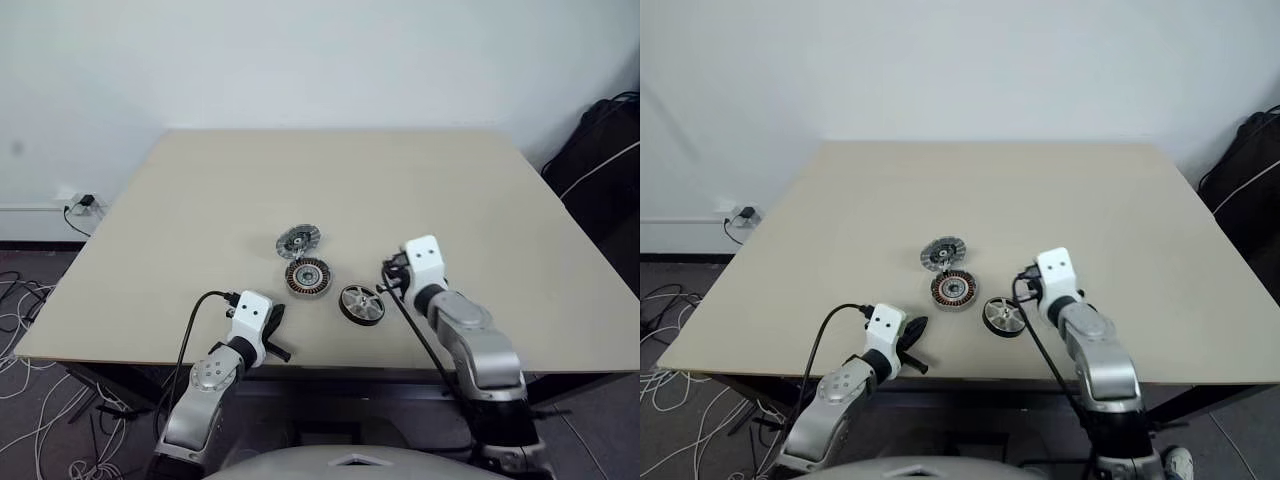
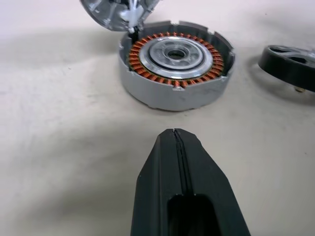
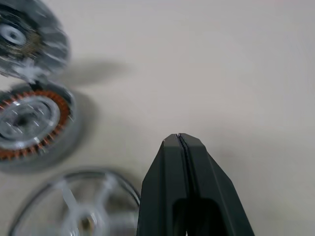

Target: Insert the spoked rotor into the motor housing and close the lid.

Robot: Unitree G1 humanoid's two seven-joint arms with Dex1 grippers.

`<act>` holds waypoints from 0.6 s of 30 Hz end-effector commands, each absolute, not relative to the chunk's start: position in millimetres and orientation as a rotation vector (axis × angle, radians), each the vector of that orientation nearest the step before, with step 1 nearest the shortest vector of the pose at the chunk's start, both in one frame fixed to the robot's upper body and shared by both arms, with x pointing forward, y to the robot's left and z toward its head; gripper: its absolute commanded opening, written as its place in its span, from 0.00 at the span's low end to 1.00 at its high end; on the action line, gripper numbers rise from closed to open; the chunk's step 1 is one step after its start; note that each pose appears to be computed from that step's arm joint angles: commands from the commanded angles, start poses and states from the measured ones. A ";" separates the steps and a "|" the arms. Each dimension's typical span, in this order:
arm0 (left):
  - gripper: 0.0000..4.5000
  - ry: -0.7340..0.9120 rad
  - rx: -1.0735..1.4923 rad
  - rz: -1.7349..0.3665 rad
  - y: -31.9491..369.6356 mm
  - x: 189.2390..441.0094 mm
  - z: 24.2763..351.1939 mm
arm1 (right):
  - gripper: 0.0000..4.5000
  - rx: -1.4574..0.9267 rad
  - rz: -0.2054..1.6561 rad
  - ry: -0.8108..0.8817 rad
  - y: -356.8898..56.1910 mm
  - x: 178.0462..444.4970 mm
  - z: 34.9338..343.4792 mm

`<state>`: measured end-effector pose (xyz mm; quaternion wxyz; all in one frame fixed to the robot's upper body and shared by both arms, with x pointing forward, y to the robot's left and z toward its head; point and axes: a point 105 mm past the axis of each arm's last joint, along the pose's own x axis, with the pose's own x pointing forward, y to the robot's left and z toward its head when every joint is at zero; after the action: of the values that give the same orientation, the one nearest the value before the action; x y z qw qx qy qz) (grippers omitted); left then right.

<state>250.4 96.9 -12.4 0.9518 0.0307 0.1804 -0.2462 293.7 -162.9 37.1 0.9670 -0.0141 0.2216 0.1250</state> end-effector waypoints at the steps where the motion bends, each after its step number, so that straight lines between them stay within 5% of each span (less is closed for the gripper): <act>1: 0.00 0.308 0.081 -0.537 92.3 255.8 2.3 | 0.01 0.082 0.226 0.404 -165.5 284.3 49.7; 5: 0.00 0.314 0.088 -0.563 90.5 256.3 2.3 | 0.20 0.240 0.207 0.407 -162.6 270.3 47.0; 15: 0.00 0.324 0.098 -0.587 91.8 255.5 2.0 | 0.95 0.593 0.138 0.453 -164.8 258.2 43.4; 18: 0.00 0.328 0.097 -0.591 91.8 254.4 1.3 | 1.00 0.687 0.141 0.468 -164.0 255.5 42.6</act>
<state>250.5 94.1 -10.7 0.9407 0.0437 0.1821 -0.2830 251.7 -168.3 28.4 0.9149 0.3130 0.2495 0.0516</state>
